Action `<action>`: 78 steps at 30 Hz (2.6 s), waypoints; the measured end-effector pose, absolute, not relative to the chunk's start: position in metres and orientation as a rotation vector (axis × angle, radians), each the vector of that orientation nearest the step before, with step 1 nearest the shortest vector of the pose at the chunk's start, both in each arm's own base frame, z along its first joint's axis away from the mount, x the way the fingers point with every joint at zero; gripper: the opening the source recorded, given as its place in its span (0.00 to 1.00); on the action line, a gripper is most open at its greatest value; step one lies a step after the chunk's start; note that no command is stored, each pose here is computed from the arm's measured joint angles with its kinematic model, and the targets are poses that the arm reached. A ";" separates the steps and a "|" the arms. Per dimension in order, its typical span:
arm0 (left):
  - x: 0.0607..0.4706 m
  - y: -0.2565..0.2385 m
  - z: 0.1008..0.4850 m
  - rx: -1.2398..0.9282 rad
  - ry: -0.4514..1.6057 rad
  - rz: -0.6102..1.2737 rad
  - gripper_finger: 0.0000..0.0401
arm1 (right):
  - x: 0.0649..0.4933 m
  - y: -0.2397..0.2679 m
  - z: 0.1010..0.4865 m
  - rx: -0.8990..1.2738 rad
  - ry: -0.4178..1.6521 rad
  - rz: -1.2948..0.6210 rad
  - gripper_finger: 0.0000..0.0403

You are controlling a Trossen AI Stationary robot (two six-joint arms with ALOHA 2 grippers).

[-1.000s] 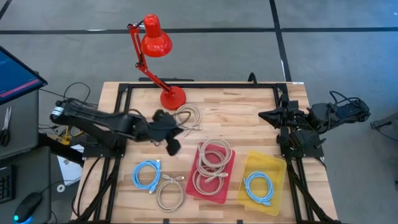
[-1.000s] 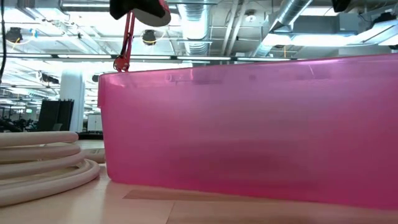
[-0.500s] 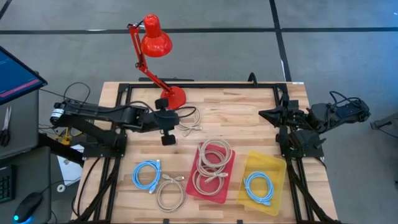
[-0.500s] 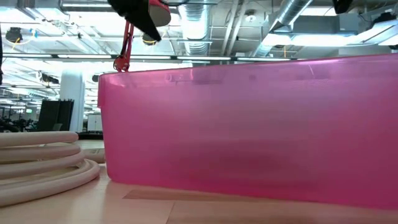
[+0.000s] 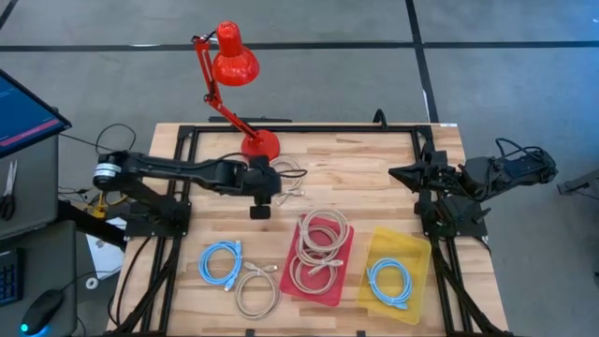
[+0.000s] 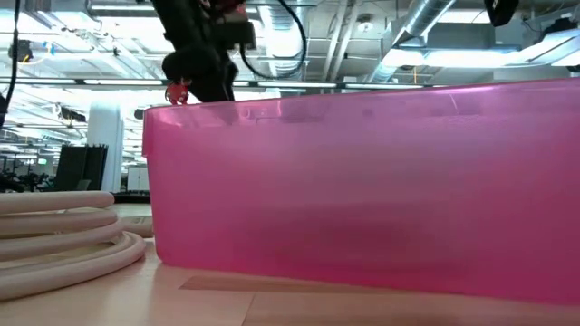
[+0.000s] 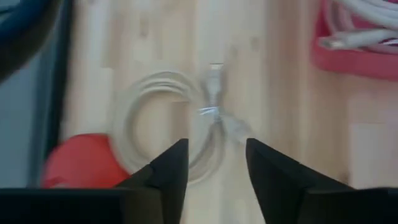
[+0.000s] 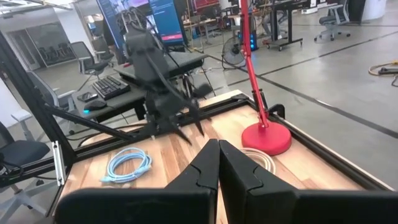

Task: Sort HDMI cables
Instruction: Put the brown HDMI cable into the pink bin

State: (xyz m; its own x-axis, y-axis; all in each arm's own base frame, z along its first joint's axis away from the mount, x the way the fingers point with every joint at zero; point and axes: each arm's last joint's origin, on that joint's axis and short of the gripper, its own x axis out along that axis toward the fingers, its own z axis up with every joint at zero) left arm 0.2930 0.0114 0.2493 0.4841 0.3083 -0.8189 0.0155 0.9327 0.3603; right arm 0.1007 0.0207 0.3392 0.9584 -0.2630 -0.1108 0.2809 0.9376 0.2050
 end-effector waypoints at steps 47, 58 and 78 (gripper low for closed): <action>0.295 0.085 0.155 0.160 1.080 0.115 0.34 | 0.099 0.019 0.333 0.241 0.124 -0.339 0.00; 0.300 0.092 0.116 0.083 1.186 0.065 0.33 | 0.099 0.019 0.333 0.241 0.124 -0.342 0.00; 0.291 0.072 0.185 -0.021 0.950 0.217 0.04 | 0.099 0.018 0.333 0.237 0.118 -0.367 0.00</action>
State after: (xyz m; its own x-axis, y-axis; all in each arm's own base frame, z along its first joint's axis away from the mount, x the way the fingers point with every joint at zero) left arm 0.2910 0.0719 0.1849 0.5616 0.1754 -0.8086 -0.1935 0.9780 0.0778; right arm 0.0991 0.0182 0.3331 0.9268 -0.3412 -0.1572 0.3688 0.9061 0.2076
